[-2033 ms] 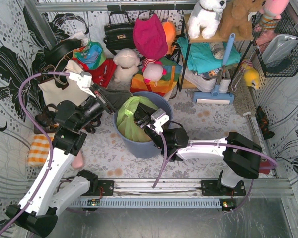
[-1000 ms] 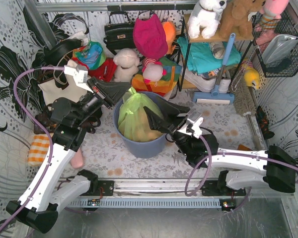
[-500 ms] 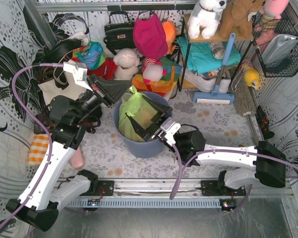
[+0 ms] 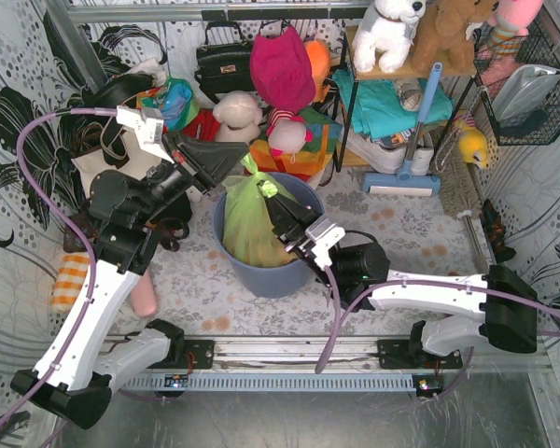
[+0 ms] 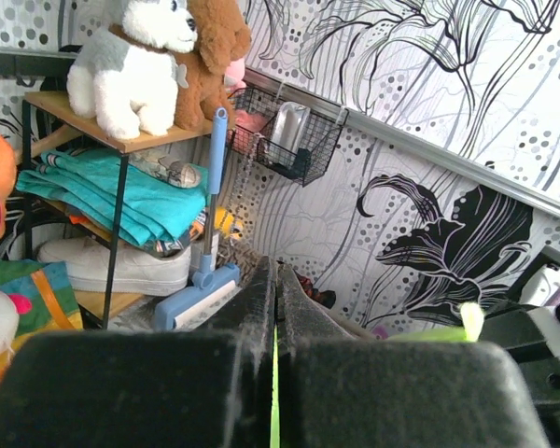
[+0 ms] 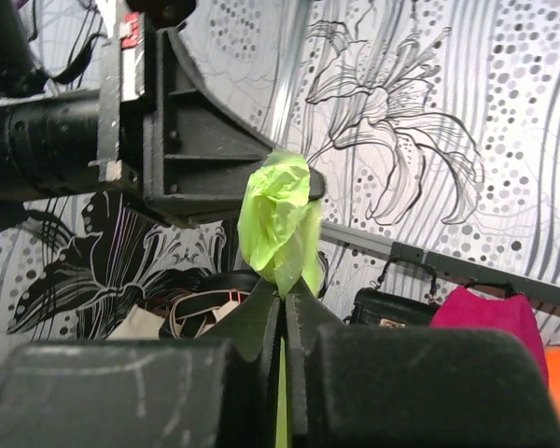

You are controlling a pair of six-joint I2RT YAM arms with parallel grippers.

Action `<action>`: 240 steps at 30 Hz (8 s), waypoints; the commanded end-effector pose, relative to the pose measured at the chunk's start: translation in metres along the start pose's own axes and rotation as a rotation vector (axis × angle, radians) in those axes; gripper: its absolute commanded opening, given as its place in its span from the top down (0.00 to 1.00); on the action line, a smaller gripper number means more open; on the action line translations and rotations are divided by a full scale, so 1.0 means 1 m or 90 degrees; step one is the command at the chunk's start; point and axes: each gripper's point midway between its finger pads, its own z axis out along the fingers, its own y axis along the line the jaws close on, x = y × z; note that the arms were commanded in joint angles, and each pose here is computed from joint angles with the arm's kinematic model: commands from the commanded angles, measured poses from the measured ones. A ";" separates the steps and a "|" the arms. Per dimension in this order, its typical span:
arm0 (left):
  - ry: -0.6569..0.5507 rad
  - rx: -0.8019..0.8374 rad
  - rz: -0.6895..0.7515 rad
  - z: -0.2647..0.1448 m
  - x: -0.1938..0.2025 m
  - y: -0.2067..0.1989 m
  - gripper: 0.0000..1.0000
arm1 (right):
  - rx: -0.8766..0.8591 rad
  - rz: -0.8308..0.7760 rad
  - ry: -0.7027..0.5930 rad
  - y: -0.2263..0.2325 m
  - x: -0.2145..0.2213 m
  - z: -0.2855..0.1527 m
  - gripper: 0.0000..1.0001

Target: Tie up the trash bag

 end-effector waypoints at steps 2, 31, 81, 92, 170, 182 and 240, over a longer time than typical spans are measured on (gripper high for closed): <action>-0.027 -0.007 0.063 0.005 -0.024 -0.003 1.00 | 0.086 0.084 -0.011 -0.035 -0.029 -0.006 1.00; 0.162 -0.614 0.175 -0.082 0.067 0.195 1.00 | 0.219 0.183 0.357 -0.054 0.073 -0.150 1.00; 0.125 -0.381 -0.106 -0.038 0.093 0.126 0.25 | 0.127 0.396 0.651 0.021 0.098 -0.119 0.57; 0.120 -0.381 -0.093 -0.036 0.090 0.131 0.25 | 0.150 0.354 0.625 0.010 0.106 -0.097 0.86; 0.088 -0.228 -0.123 -0.020 0.085 0.093 0.36 | 0.305 0.233 0.567 -0.064 0.080 -0.104 1.00; 0.065 -0.171 -0.130 0.006 0.076 0.092 0.42 | 0.290 0.219 0.554 -0.062 0.082 -0.099 1.00; 0.089 -0.412 0.028 -0.066 0.068 0.126 1.00 | 0.232 0.204 0.613 -0.080 0.068 -0.133 1.00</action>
